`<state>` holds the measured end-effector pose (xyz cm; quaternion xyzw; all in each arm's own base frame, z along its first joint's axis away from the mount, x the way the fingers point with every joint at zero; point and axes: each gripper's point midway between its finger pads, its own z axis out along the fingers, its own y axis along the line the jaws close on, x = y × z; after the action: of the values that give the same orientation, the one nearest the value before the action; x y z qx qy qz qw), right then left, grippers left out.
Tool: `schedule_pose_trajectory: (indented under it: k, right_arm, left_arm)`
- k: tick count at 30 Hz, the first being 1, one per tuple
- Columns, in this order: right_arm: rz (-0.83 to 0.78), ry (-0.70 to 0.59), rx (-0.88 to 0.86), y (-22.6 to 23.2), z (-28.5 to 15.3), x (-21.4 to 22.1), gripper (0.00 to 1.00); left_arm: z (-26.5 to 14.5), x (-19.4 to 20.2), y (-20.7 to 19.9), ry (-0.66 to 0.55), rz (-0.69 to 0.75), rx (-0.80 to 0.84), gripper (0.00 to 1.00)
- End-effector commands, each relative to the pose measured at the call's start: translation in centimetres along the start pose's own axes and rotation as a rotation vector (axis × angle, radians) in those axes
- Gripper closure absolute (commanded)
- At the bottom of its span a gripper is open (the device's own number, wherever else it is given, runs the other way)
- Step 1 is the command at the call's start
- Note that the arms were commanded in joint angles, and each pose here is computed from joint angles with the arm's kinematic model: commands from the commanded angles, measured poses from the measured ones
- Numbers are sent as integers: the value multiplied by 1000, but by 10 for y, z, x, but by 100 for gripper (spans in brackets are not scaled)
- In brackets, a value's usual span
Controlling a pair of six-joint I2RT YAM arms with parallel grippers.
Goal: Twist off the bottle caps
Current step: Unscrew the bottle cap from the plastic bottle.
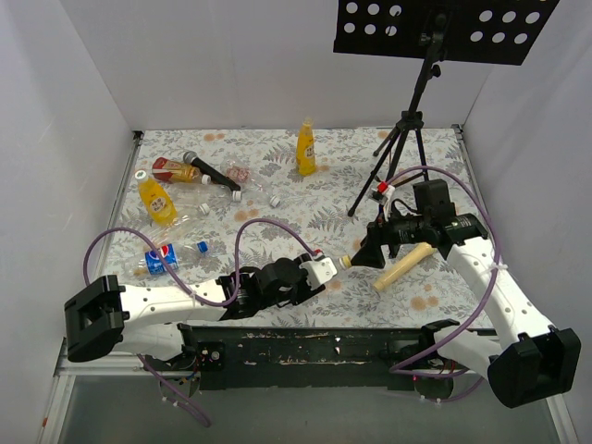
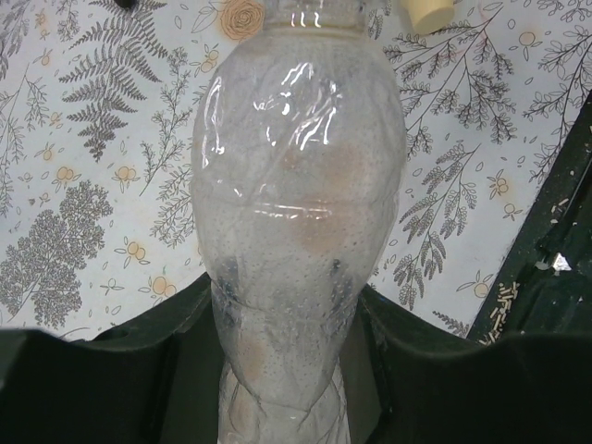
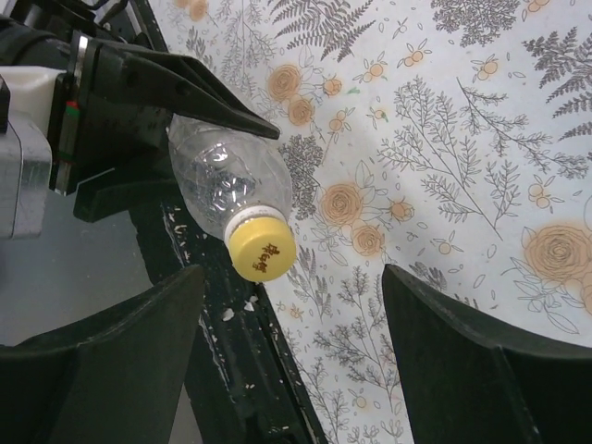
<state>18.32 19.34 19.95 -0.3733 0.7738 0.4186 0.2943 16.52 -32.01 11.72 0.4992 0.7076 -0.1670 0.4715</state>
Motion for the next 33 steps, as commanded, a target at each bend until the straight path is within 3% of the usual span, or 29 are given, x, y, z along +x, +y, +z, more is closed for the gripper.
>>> schedule_pose_trajectory:
  k: [1, 18, 27, 31, 33]
  right_arm:
    - [73, -29, -54, 6, 4, -11, 16]
    - [149, 0, -162, 14, 11, -7, 35]
    - [147, 7, -215, 19, 13, -7, 60]
    - [97, 12, -234, 23, 11, -8, 89]
    - [8, 31, -228, 26, 10, -8, 93]
  left_arm:
    - [2, -25, 3, -73, -17, -21, 95]
    - [-1, -34, 5, -108, -30, -40, 94]
    - [-2, -36, 6, -125, -38, -42, 94]
    - [-6, -37, 8, -145, -34, -48, 94]
    - [-12, -38, 8, -162, -1, -32, 92]
